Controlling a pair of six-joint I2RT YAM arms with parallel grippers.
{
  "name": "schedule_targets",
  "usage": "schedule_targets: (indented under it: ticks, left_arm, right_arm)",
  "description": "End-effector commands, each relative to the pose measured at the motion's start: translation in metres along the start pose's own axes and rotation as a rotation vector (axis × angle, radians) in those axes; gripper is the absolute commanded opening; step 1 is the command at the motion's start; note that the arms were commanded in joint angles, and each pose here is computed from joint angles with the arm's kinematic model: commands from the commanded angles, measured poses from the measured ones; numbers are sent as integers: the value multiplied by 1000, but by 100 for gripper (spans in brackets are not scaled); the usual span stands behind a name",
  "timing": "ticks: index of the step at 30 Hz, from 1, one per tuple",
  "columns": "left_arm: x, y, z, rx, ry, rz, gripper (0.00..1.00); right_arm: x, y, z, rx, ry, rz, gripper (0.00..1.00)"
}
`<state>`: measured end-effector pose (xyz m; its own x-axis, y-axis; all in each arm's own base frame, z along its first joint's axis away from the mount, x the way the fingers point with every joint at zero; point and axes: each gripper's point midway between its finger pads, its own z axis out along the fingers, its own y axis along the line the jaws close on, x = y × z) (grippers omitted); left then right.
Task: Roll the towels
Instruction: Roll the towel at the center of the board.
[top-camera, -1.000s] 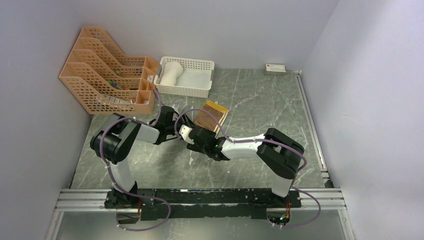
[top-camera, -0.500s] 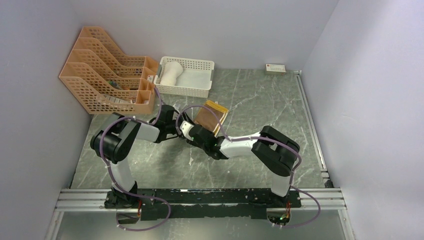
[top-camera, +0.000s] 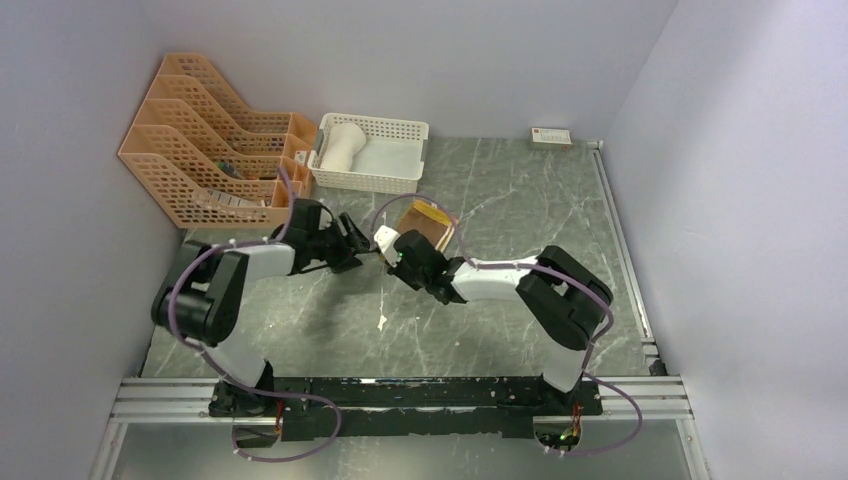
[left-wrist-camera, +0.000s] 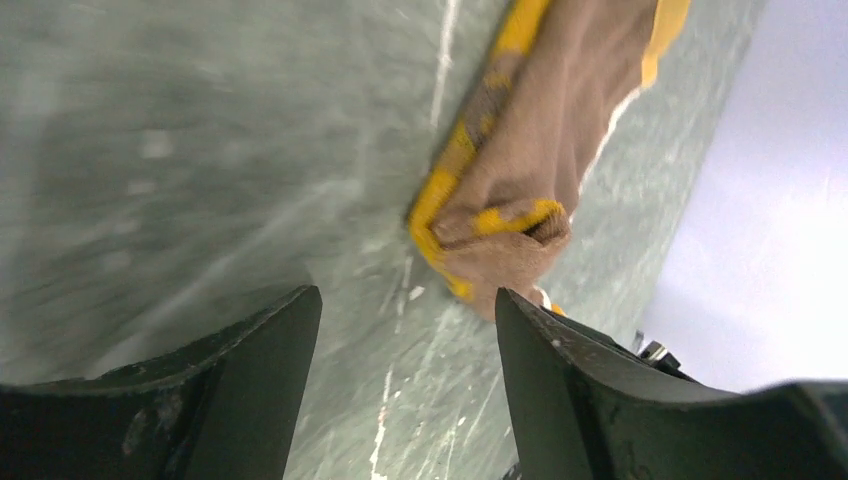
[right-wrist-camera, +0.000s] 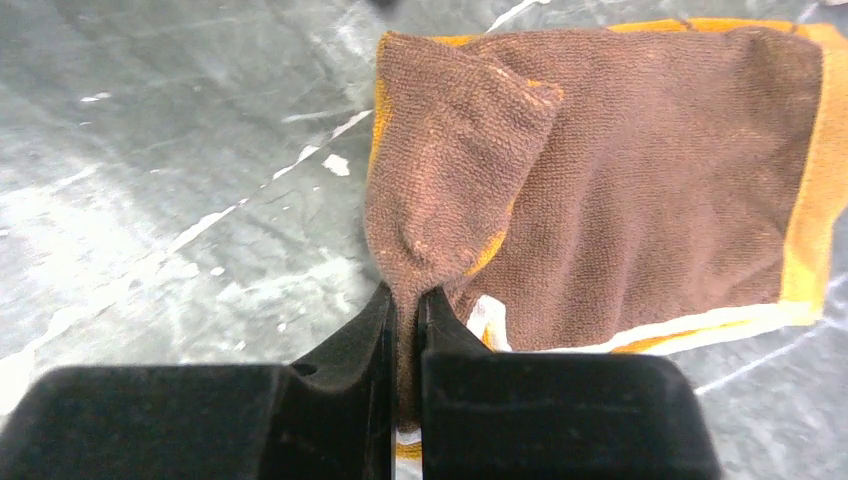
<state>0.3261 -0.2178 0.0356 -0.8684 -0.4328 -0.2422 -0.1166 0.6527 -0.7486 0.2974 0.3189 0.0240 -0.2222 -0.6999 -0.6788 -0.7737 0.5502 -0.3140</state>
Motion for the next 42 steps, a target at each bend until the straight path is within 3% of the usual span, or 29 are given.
schedule_targets:
  ticks: [1, 4, 10, 16, 23, 35, 42]
  left_arm:
    - [-27, 13, -38, -153, -76, 60, 78]
    - [-39, -7, -59, -117, -107, 99, 78]
    - [-19, -22, -81, -31, -85, 171, 78]
    - [6, -13, -94, -30, -41, 193, 78]
    - [21, -10, -98, 5, -14, 206, 77]
    - [21, -14, -79, 48, -21, 152, 77]
    - [33, -25, -41, 20, 30, 223, 76]
  right_arm:
    - [-11, 31, -20, -233, -23, 126, 0]
    - [-26, 45, -29, -337, -53, 202, 0]
    - [-56, 72, -51, -637, -161, 447, 0]
    - [-64, 32, -61, -754, -269, 723, 0]
    - [-50, 14, -44, -946, -239, 1014, 1]
    - [-45, 19, -18, -1023, -228, 1121, 7]
    - [-32, 20, -4, -959, -171, 1093, 10]
